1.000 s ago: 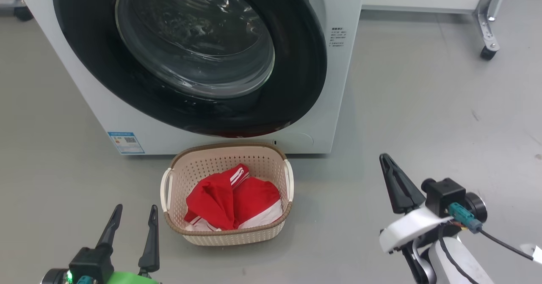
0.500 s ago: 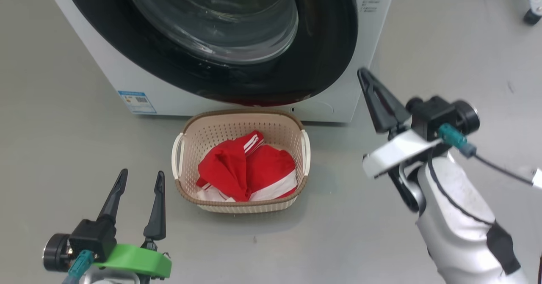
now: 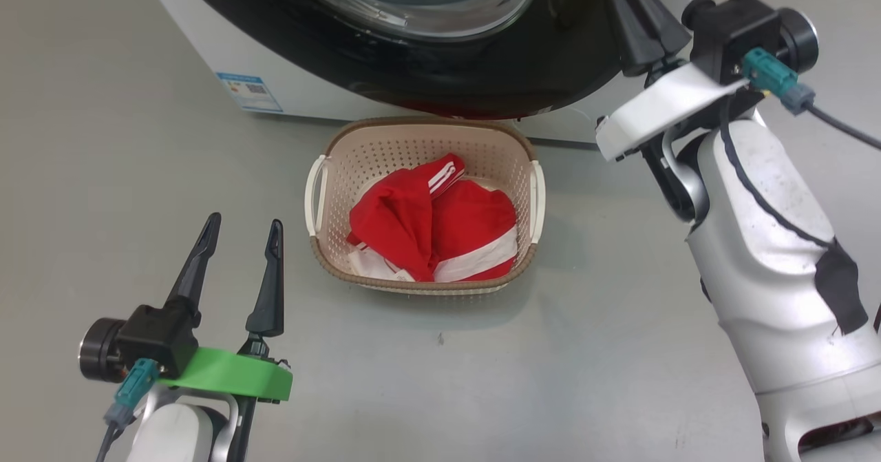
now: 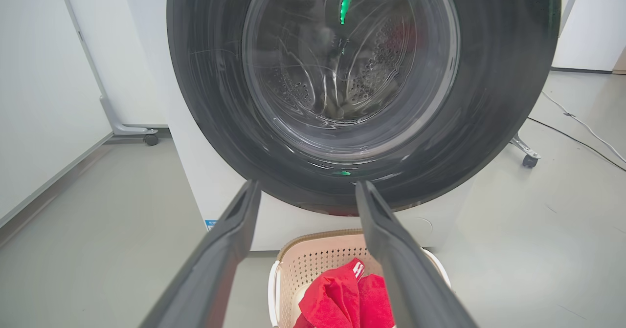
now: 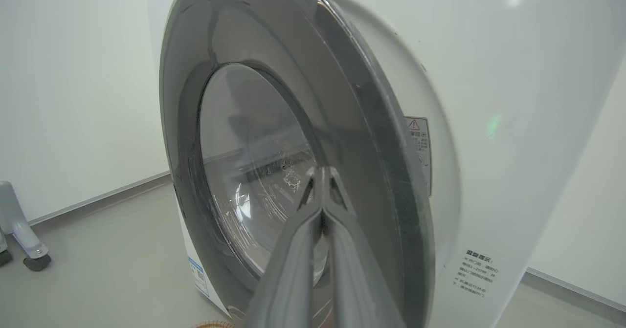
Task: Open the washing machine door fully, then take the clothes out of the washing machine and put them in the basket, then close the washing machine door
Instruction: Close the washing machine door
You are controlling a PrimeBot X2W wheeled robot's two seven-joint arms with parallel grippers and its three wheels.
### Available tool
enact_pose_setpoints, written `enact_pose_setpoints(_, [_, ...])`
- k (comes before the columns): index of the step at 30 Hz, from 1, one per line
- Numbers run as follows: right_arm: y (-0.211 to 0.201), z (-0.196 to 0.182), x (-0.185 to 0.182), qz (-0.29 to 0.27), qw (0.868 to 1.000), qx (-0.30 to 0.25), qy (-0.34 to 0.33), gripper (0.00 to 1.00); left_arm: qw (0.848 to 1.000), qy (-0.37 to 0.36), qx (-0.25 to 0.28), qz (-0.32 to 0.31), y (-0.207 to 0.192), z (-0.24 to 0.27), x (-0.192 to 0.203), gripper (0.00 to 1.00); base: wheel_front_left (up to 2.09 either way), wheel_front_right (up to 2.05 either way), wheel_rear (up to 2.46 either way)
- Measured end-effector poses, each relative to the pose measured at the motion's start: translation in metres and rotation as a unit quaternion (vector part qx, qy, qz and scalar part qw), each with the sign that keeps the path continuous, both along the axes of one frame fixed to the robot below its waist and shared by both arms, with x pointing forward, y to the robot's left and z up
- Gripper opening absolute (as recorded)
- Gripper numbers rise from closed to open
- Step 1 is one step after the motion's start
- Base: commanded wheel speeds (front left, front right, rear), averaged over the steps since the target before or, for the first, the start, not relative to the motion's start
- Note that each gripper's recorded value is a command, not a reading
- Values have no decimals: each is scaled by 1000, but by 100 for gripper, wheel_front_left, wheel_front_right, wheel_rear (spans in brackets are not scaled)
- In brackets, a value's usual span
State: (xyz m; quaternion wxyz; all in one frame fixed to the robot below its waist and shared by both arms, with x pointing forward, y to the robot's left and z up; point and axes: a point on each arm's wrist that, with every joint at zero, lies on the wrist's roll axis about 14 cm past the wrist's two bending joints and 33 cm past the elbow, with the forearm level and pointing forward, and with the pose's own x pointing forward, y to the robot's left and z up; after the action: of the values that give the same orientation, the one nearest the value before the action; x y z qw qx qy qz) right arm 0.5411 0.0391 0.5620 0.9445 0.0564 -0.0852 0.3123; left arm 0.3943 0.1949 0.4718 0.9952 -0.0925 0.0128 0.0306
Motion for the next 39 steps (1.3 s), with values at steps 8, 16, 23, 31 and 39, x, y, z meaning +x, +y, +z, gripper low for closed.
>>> enact_pose_setpoints(8, [17,-2,24,16,1000,4,8,0,1000,15,4,11,8,-10,3,100,0,0,0])
enact_pose_setpoints(16, [15,-12,42,9,1000,-5,19,0,1000,15,8,22,16,-10,6,100,0,0,0])
enact_pose_setpoints(23, [13,-9,54,6,1000,-8,20,0,1000,14,6,26,17,-10,7,100,0,0,0])
enact_pose_setpoints(31, [-1,2,88,-13,1000,-20,10,0,999,16,4,28,17,-15,15,100,0,0,0])
enact_pose_setpoints(39, [-1,-1,109,-16,999,-29,11,0,999,9,8,30,20,-12,24,100,0,0,0])
